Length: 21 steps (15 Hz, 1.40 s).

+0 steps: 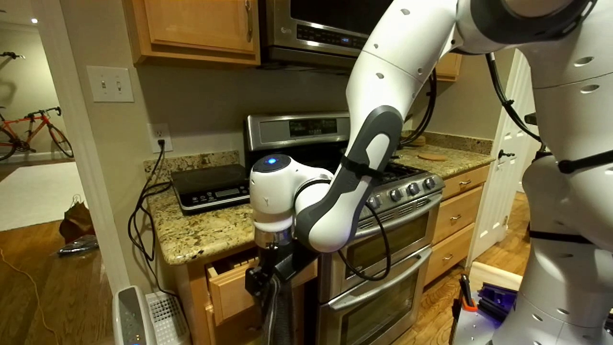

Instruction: Push the open drawer closed

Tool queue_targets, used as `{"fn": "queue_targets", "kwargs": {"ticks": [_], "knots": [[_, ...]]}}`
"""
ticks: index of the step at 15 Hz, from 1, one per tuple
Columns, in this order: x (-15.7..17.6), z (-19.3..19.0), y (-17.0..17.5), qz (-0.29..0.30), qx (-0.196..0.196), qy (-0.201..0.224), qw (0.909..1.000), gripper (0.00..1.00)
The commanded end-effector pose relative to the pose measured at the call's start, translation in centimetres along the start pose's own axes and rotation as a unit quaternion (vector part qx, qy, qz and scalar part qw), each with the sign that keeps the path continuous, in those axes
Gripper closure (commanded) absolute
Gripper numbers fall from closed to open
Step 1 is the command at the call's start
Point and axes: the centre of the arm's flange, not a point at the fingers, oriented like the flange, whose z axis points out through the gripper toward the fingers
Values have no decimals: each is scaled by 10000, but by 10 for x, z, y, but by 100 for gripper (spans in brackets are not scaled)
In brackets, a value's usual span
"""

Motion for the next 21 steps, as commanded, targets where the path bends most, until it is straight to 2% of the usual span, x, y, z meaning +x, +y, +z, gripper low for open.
{"fn": "queue_targets", "kwargs": {"ticks": [1,8,16,21], "knots": [[14,15,9,345,-80,249,9991,0],[32,42,17,908,112,764,9929,0],[59,46,10,849,87,1713,9815,0],[58,47,6,901,-9,1874,9781,0]]}}
